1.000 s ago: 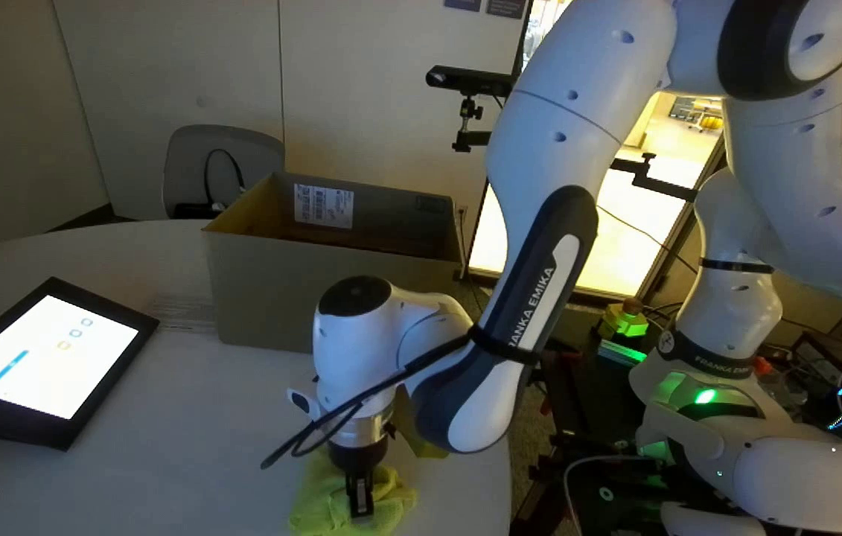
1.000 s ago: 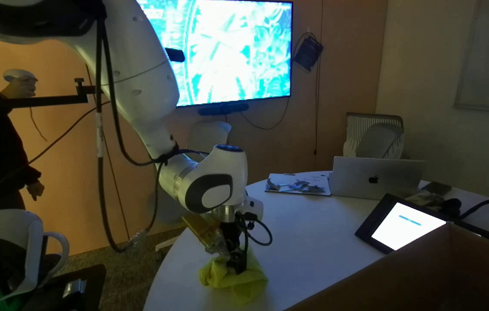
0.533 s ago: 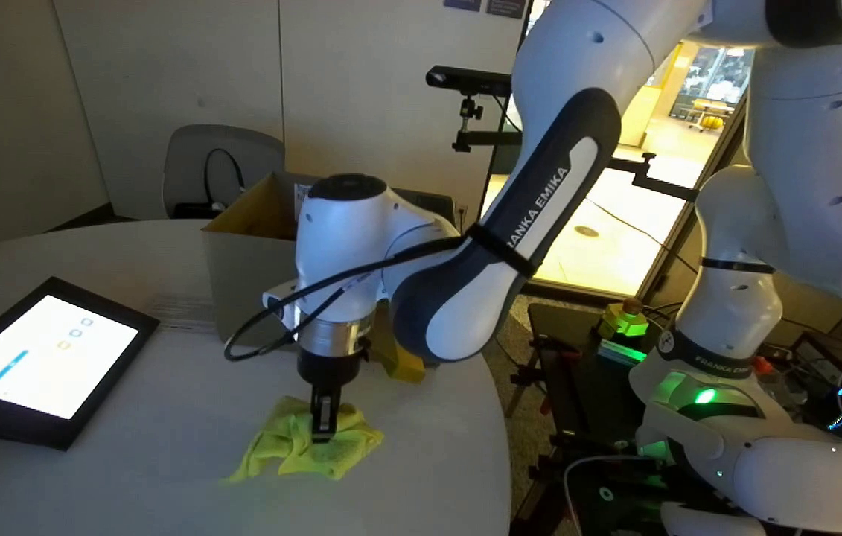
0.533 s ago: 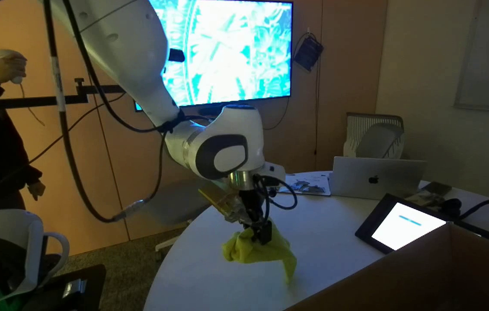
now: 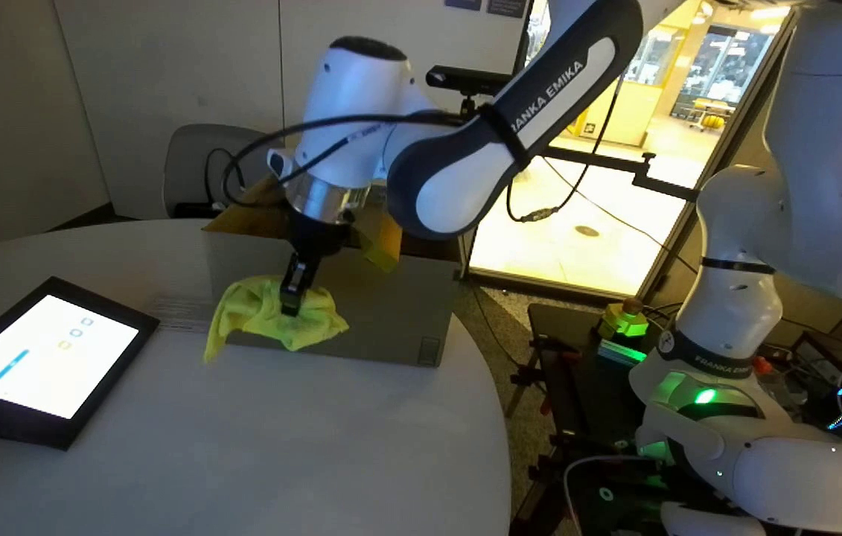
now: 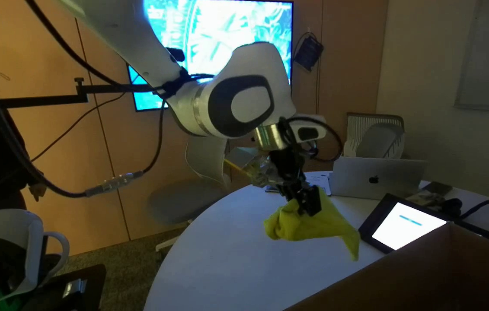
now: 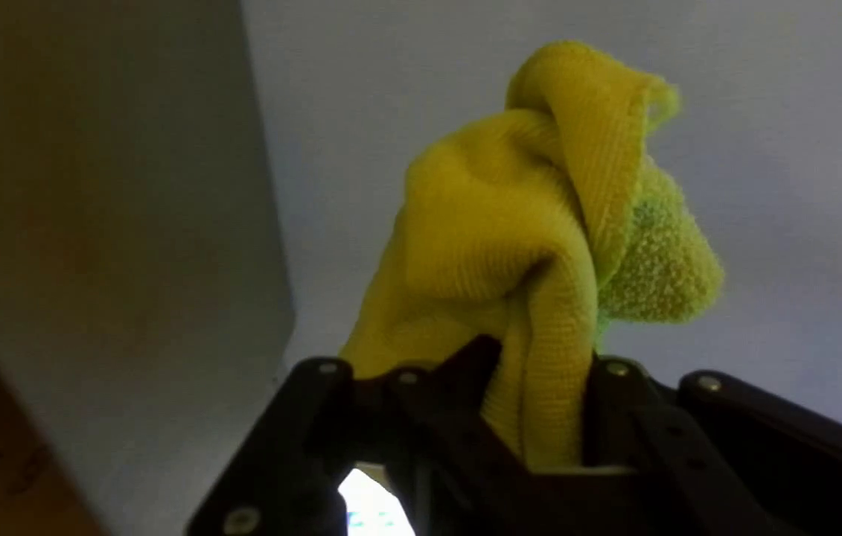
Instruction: Put the marker on the towel, fold the towel twice, put the towel inside the box
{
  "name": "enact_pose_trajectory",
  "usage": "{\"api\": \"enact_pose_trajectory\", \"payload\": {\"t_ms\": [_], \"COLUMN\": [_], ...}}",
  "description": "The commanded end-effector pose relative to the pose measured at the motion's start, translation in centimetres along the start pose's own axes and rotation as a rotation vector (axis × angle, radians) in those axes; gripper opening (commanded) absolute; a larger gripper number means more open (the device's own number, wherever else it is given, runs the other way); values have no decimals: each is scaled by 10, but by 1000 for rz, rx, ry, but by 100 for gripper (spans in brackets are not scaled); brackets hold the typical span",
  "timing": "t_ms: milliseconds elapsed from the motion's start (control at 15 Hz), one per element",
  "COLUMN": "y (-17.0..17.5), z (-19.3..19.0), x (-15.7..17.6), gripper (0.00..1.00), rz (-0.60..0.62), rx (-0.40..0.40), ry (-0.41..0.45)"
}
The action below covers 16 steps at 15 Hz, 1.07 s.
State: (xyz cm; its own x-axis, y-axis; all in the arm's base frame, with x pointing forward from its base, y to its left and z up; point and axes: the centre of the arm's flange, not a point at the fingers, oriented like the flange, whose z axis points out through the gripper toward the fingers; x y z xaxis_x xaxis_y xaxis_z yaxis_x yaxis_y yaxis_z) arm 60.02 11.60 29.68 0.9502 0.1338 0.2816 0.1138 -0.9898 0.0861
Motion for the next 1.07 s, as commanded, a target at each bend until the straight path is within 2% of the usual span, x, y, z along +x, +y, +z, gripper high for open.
{"api": "enact_pose_trajectory", "payload": {"t_ms": [0, 267, 467, 733, 867, 1000], "y": [59, 131, 190, 247, 271, 288], "z": [-76, -128, -115, -68, -39, -13], "x": [12, 21, 22, 8, 2, -5], "gripper": [14, 13, 14, 14, 14, 14], "rz": [166, 366, 471, 554, 590, 613], "rx": [-65, -148, -207, -232, -208, -141], "ry": [105, 184, 153, -2, -103, -210]}}
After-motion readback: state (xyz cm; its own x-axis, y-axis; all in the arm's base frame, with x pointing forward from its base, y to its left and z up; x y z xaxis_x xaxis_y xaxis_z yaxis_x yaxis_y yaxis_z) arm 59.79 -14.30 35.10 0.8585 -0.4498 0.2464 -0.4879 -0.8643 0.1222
